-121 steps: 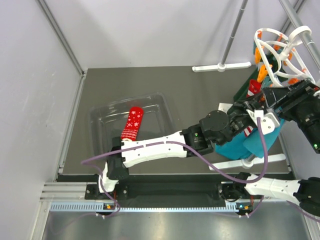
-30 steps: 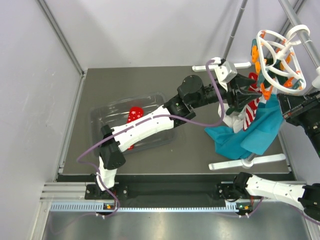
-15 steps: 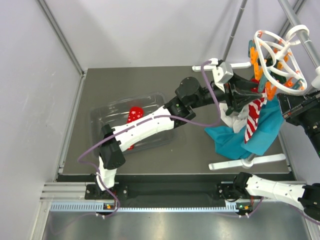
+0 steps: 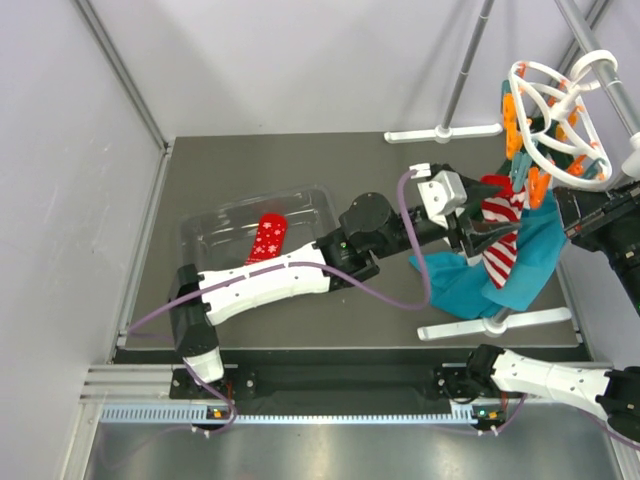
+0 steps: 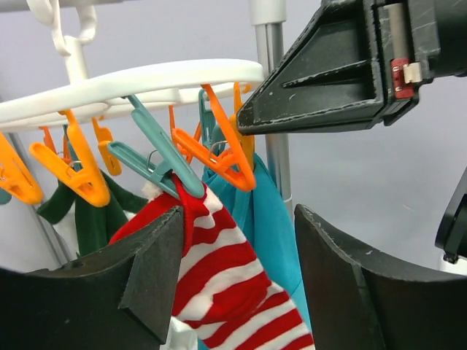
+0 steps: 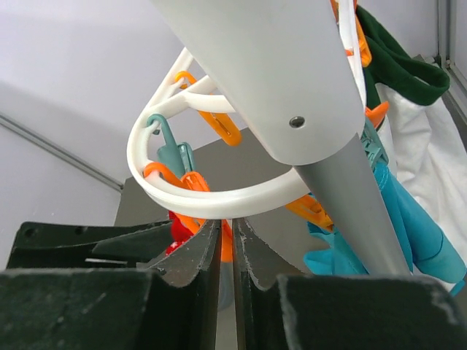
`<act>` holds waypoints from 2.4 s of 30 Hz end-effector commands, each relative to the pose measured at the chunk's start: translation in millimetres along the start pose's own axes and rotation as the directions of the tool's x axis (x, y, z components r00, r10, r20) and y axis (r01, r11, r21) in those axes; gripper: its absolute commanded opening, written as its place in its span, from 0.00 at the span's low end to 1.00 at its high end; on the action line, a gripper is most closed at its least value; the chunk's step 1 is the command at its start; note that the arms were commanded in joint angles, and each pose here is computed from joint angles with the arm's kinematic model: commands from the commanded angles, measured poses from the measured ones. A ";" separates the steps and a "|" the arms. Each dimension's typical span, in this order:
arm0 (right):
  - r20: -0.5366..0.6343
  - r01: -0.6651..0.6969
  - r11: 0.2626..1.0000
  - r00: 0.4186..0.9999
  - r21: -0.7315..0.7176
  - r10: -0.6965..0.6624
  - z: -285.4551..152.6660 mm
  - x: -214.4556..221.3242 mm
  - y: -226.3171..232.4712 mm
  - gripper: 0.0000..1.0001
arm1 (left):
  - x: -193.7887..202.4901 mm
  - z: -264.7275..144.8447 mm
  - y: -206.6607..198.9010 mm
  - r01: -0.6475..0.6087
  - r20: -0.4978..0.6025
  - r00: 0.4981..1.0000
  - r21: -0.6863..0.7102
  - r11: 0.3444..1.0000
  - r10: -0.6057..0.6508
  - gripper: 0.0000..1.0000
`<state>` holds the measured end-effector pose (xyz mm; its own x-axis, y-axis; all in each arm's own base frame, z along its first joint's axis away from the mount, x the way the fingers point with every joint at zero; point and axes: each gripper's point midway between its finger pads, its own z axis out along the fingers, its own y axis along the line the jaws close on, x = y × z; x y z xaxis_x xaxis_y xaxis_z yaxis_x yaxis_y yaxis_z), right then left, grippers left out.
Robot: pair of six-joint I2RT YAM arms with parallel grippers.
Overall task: Clip the socks to the hanger
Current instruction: Open the clamp at the hanger.
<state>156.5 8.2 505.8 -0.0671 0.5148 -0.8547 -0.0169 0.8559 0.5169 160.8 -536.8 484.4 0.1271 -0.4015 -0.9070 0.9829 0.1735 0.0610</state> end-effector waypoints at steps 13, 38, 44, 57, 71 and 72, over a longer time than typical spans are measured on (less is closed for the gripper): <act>0.005 -0.006 1.000 1.000 -0.007 0.006 1.4 -2.6 4.8 0.10 | -43.4 -4.4 14.0 -0.156 0.066 0.983 -0.222 0.963 0.174 0.80; 0.001 -0.011 1.000 1.000 -0.019 0.011 0.5 -3.0 6.8 0.09 | -11.1 10.4 8.8 0.189 0.038 0.980 0.124 0.974 -0.195 0.50; 0.001 -0.008 1.000 1.000 -0.019 0.008 1.7 -2.4 8.2 0.09 | 2.1 18.9 15.4 0.212 0.026 0.975 0.153 0.965 -0.219 0.54; -0.003 0.001 1.000 1.000 -0.018 -0.002 3.6 0.0 9.5 0.09 | -20.4 35.5 19.6 0.202 0.085 0.971 0.217 0.955 -0.225 0.55; -0.025 0.013 0.999 1.000 -0.040 -0.014 8.2 5.8 20.0 0.13 | -28.1 40.7 22.3 0.209 0.104 0.967 0.211 0.955 -0.234 0.32; -0.029 0.015 0.999 0.999 -0.043 -0.016 8.7 7.1 21.0 0.14 | -31.1 40.7 22.8 0.202 0.108 0.968 0.208 0.957 -0.228 0.28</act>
<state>159.8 21.7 503.9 -0.0995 0.4980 -0.8615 -0.0446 0.8627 0.5038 189.4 -570.8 497.7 -0.1237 -0.4550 -0.8818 0.9911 -0.1004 -0.0873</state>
